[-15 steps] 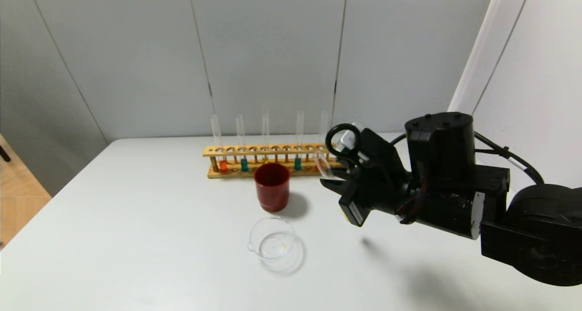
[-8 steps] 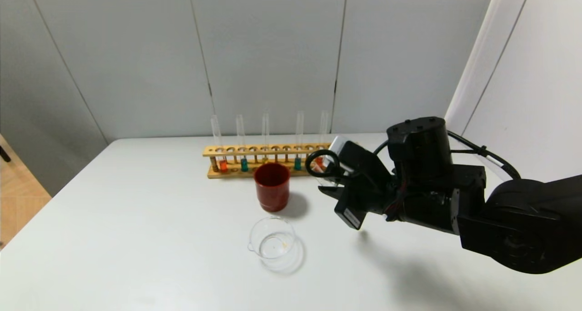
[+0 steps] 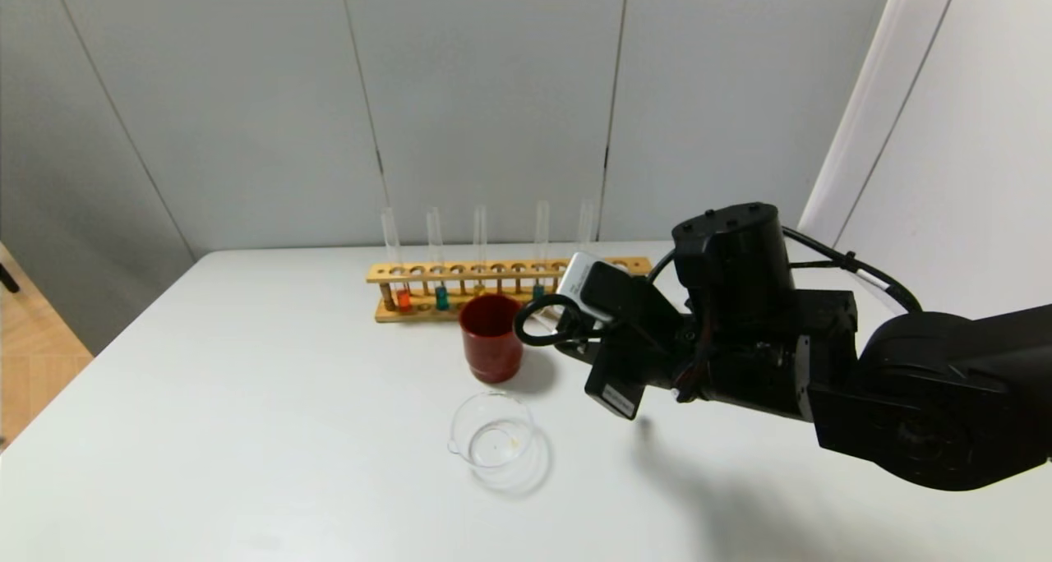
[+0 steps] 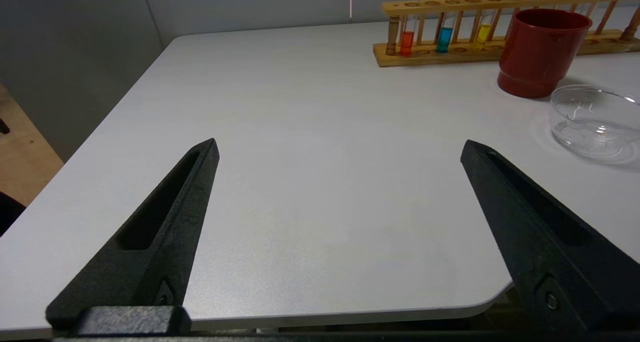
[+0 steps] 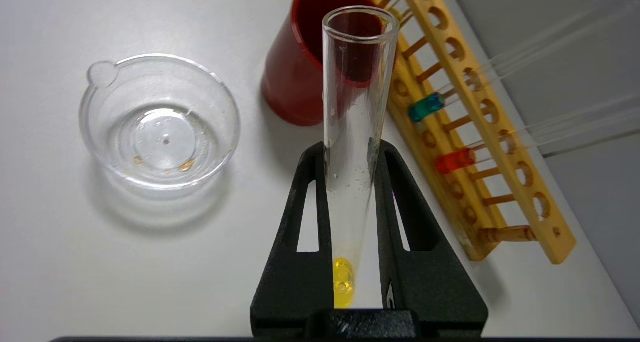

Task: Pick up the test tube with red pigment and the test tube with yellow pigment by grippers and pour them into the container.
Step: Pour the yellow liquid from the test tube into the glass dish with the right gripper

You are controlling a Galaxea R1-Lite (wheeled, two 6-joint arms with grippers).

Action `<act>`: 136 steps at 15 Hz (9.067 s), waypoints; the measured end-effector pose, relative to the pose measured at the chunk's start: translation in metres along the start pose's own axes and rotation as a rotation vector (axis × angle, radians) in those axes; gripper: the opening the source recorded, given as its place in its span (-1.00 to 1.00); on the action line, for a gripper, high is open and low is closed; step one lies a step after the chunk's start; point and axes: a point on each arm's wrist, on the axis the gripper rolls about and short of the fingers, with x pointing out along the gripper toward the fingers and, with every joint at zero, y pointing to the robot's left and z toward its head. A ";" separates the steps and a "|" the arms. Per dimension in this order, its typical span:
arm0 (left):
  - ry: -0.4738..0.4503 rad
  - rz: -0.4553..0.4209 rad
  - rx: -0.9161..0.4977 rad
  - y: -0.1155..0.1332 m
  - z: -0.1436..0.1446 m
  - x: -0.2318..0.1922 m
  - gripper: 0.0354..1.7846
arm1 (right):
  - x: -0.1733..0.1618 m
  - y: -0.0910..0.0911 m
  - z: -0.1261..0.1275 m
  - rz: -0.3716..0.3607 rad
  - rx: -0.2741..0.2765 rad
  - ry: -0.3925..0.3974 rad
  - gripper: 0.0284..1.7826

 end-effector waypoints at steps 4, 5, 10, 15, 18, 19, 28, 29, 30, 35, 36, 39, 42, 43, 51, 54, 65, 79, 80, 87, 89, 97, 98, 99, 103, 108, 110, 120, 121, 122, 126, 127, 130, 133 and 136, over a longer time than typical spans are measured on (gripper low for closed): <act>0.000 0.000 0.000 0.000 0.000 0.000 0.91 | 0.000 0.010 0.000 0.049 -0.068 0.037 -0.72; 0.000 0.000 0.000 0.000 0.000 0.000 0.91 | 0.000 0.011 -0.001 0.059 -0.079 0.048 -0.72; 0.000 0.000 0.000 0.000 0.000 0.000 0.91 | 0.000 0.015 -0.005 0.096 -0.153 0.088 -0.72; 0.000 0.000 0.000 0.000 0.000 0.000 0.91 | 0.001 0.014 -0.003 0.075 -0.221 0.116 -0.72; 0.000 0.000 0.000 0.000 0.000 0.000 0.91 | 0.004 0.015 -0.001 0.086 -0.268 0.136 -0.72; 0.000 0.000 0.000 0.000 0.000 0.000 0.91 | 0.004 0.016 0.000 0.091 -0.279 0.139 -0.72; 0.000 0.000 0.000 0.000 0.000 0.000 0.91 | 0.013 0.013 0.020 0.079 -0.404 0.142 -0.72; 0.000 0.000 0.000 0.000 0.000 0.000 0.91 | 0.014 0.015 0.023 0.081 -0.421 0.143 -0.72; 0.000 0.000 0.000 0.000 0.000 0.000 0.91 | 0.016 0.017 0.026 0.093 -0.430 0.145 -0.72; -0.001 0.000 0.000 0.000 0.000 0.000 0.91 | 0.022 0.027 0.034 0.069 -0.481 0.173 -0.72; 0.000 0.000 0.000 0.000 0.000 0.000 0.91 | 0.022 0.028 0.034 0.071 -0.486 0.175 -0.72; 0.000 0.000 0.000 0.000 0.000 0.000 0.91 | 0.022 0.029 0.031 0.078 -0.500 0.184 -0.72; 0.000 0.000 0.000 0.000 0.000 0.000 0.91 | 0.022 0.028 0.027 0.087 -0.532 0.204 -0.72; 0.000 0.000 0.000 0.000 0.000 0.000 0.91 | 0.022 0.028 0.026 0.090 -0.547 0.222 -0.72; 0.000 0.000 0.000 0.000 0.000 0.000 0.91 | 0.024 0.025 0.033 0.043 -0.665 0.279 -0.72; 0.000 0.000 0.000 0.000 0.000 0.000 0.91 | 0.024 0.027 0.034 0.044 -0.684 0.283 -0.72; 0.000 0.000 0.000 0.000 0.000 0.000 0.91 | 0.025 0.026 0.039 -0.034 -0.798 0.357 -0.72; 0.000 0.000 0.000 0.000 0.000 0.000 0.91 | 0.030 0.052 0.040 0.008 -0.878 0.375 -0.72; 0.000 0.000 0.000 0.000 0.000 0.000 0.91 | 0.030 0.052 0.040 0.010 -0.890 0.380 -0.72; 0.000 0.000 0.000 0.000 0.000 0.000 0.91 | 0.034 0.058 0.042 0.001 -0.922 0.396 -0.72; 0.000 0.000 0.000 0.000 0.000 0.000 0.91 | 0.033 0.060 0.043 -0.016 -0.940 0.417 -0.72; 0.000 0.000 0.000 0.000 0.000 0.000 0.91 | 0.034 0.063 0.041 -0.002 -0.966 0.439 -0.72; 0.000 0.000 0.000 0.000 0.000 0.000 0.91 | 0.035 0.065 0.041 0.002 -0.970 0.439 -0.72; 0.000 0.000 0.000 0.000 0.000 0.000 0.91 | 0.035 0.067 0.042 0.006 -0.974 0.437 -0.72; 0.000 0.000 0.000 0.000 0.000 0.000 0.91 | 0.037 0.070 0.041 0.006 -0.992 0.464 -0.72; -0.001 0.000 0.000 0.000 0.000 0.000 0.91 | 0.035 0.072 0.046 -0.004 -0.992 0.448 -0.72; -0.001 0.000 0.000 0.000 0.000 0.000 0.91 | 0.034 0.075 0.047 -0.005 -0.999 0.450 -0.72; 0.000 0.000 0.000 0.000 0.000 0.000 0.91 | 0.037 0.073 0.042 -0.012 -0.991 0.478 -0.72; 0.000 0.000 0.000 0.000 0.000 0.000 0.91 | 0.038 0.072 0.041 -0.012 -0.990 0.482 -0.72; 0.000 0.000 0.000 0.000 0.000 0.000 0.91 | 0.039 0.072 0.040 -0.011 -0.988 0.486 -0.72; 0.000 0.000 0.000 0.000 0.000 0.000 0.91 | 0.048 0.068 0.039 -0.016 -0.982 0.496 -0.72; 0.000 0.000 0.000 0.000 0.000 0.000 0.91 | 0.051 0.068 0.038 -0.013 -0.984 0.501 -0.72; 0.000 0.000 0.000 0.000 0.000 0.000 0.91 | 0.054 0.070 0.034 0.009 -0.997 0.517 -0.72; 0.000 0.000 0.000 0.000 0.000 0.000 0.91 | 0.055 0.070 0.034 0.019 -1.008 0.539 -0.72; 0.000 0.000 0.000 0.000 0.000 0.000 0.91 | 0.056 0.069 0.038 0.016 -1.018 0.539 -0.72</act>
